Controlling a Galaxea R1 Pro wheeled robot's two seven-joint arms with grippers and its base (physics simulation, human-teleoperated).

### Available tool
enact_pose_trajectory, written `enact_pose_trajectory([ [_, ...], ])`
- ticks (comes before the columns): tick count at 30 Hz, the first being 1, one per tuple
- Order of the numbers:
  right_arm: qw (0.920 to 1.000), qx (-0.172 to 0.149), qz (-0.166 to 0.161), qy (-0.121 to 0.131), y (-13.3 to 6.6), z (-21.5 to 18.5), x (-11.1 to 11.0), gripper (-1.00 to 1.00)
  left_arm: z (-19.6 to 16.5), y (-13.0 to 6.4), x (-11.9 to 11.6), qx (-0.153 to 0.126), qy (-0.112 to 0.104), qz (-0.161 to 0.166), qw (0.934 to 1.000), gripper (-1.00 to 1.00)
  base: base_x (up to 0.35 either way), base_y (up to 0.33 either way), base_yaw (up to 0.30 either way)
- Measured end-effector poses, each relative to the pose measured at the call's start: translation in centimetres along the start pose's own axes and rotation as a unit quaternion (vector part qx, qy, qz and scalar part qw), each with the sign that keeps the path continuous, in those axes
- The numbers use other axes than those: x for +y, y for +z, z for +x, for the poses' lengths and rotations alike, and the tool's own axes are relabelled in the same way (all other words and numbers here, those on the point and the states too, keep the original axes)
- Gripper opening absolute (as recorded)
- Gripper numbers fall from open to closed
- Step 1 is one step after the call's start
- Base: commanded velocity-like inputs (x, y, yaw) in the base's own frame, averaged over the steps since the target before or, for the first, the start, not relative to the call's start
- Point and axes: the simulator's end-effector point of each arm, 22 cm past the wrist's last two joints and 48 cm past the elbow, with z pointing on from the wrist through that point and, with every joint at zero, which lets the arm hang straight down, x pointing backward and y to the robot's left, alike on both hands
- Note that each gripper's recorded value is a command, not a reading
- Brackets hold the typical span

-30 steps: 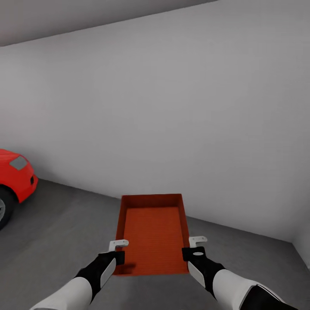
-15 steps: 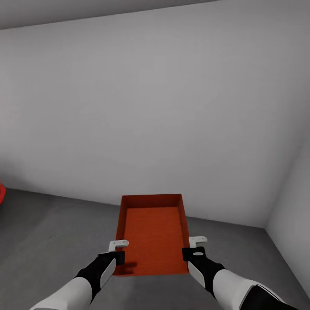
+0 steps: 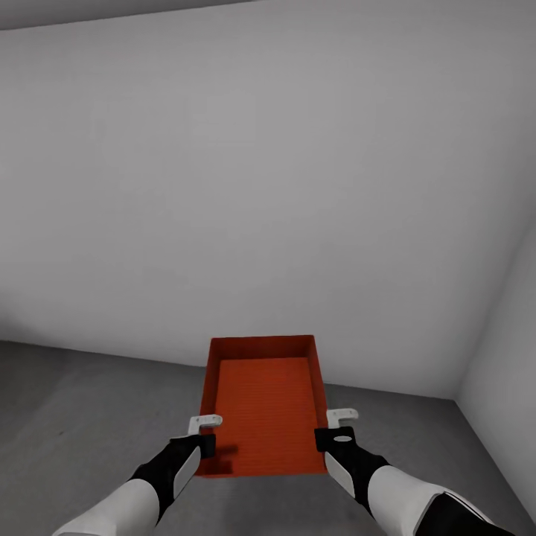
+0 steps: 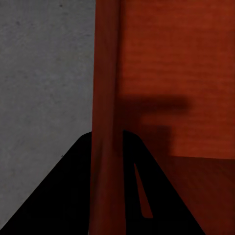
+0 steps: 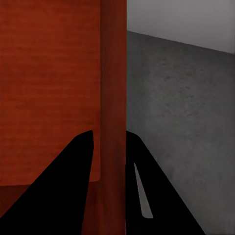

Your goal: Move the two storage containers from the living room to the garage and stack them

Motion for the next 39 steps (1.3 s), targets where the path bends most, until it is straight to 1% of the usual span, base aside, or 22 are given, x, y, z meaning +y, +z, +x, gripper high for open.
enact_pose_trajectory([
  [4,1.0,0.0,0.0,0.001,0.02,-0.04,0.01,-1.0,-0.1,0.0,0.01,0.0,0.001,0.0,1.0,-1.0,0.227,0.0,0.0],
  [10,1.0,-0.001,0.0,0.001,0.05,-0.08,0.01,-1.0,-0.1,0.03,0.0,-0.001,0.0,0.0,1.0,-1.0,0.02,0.0,-0.038],
  [25,1.0,0.0,0.0,0.0,0.05,0.0,0.0,-1.0,-0.02,0.05,0.0,0.0,0.0,0.0,1.0,-1.0,0.0,0.0,-0.186],
  [39,1.0,-0.001,-0.001,0.001,0.05,-0.15,0.04,-1.0,-0.18,0.02,0.02,-0.001,0.0,0.0,1.0,-1.0,0.0,0.0,-0.013],
])
